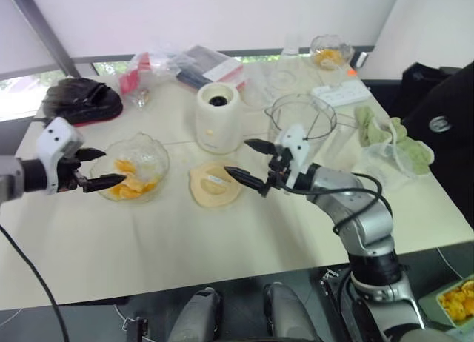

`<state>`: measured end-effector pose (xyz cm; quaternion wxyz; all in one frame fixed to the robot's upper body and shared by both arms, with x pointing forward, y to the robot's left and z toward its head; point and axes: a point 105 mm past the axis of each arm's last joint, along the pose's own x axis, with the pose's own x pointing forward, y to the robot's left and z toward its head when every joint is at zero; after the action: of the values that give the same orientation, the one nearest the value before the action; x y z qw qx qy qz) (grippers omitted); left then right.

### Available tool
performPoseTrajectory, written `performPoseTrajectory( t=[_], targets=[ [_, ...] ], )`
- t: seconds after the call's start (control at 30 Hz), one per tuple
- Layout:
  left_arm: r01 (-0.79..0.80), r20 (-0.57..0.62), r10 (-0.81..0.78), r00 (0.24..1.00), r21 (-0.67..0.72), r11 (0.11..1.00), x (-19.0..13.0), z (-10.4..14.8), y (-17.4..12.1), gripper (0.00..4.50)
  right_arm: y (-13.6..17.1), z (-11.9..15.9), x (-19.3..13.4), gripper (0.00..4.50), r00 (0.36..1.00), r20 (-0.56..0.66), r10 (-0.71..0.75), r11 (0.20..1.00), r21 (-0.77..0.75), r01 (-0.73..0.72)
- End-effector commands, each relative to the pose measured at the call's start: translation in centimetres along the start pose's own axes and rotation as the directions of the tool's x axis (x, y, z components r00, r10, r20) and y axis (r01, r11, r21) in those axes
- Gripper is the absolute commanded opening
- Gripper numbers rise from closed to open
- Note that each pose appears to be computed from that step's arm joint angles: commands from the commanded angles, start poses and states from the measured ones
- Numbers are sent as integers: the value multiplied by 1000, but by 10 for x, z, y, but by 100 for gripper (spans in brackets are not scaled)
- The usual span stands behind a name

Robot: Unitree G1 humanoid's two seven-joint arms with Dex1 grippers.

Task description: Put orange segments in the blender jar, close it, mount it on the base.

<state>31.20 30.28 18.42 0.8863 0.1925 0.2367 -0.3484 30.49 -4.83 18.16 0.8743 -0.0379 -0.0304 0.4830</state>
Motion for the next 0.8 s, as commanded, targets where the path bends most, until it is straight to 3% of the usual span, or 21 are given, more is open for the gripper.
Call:
performPoseTrajectory(
  t=[0.03,0.23,0.43,0.8],
  targets=[
    [44,-88,-43,995,15,999,-5,-5,18,450,11,12,-1,448,998,55,-10,1000,-14,10],
    [93,-203,-82,976,44,995,18,-12,38,450,17,7,-4,448,994,71,-78,997,21,76],
    [163,-267,-139,954,69,984,41,-22,33,450,22,4,-8,448,990,67,-125,992,37,122],
    [130,-378,-77,923,116,985,66,-36,34,450,18,-2,-12,448,989,45,-144,988,57,141]
  ],
)
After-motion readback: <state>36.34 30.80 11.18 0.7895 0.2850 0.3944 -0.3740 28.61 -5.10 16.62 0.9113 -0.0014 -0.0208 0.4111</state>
